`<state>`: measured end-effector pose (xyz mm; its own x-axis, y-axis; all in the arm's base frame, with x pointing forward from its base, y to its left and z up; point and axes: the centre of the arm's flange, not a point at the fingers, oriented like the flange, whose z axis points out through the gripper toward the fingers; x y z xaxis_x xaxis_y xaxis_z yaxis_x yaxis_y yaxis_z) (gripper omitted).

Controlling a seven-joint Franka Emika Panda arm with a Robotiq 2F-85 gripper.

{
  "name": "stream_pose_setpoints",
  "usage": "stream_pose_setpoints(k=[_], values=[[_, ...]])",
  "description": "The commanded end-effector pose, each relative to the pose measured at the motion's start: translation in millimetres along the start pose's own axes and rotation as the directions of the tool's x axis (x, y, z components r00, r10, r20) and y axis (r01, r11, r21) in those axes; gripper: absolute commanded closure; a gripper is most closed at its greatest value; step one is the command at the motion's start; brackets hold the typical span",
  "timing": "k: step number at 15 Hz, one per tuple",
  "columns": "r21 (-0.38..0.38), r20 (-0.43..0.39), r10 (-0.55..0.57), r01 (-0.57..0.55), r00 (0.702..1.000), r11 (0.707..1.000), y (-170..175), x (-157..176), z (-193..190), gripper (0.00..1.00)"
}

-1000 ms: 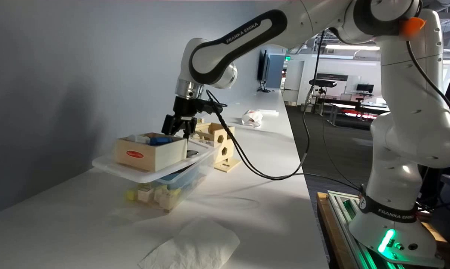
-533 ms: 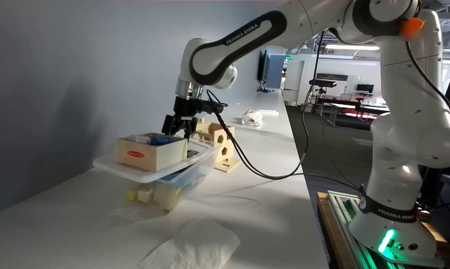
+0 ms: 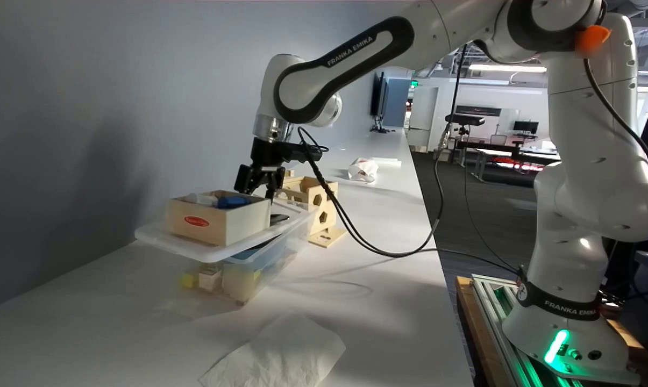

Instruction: Move the wooden cube to the left, put the paper towel on the table and put the spoon in the cube

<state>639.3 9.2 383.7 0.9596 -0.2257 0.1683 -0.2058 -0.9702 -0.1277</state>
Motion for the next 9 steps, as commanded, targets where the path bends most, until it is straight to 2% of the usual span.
stream_pose_setpoints(k=[1,3,9], values=[[-0.016,0.001,-0.014,0.014,1.000,1.000,14.2,-2.2,-11.7,0.01],[-0.033,0.000,-0.016,0.016,1.000,0.999,23.9,-3.4,-14.7,0.02],[0.060,-0.074,-0.113,0.117,0.991,0.991,12.2,-10.0,-37.4,0.00]])
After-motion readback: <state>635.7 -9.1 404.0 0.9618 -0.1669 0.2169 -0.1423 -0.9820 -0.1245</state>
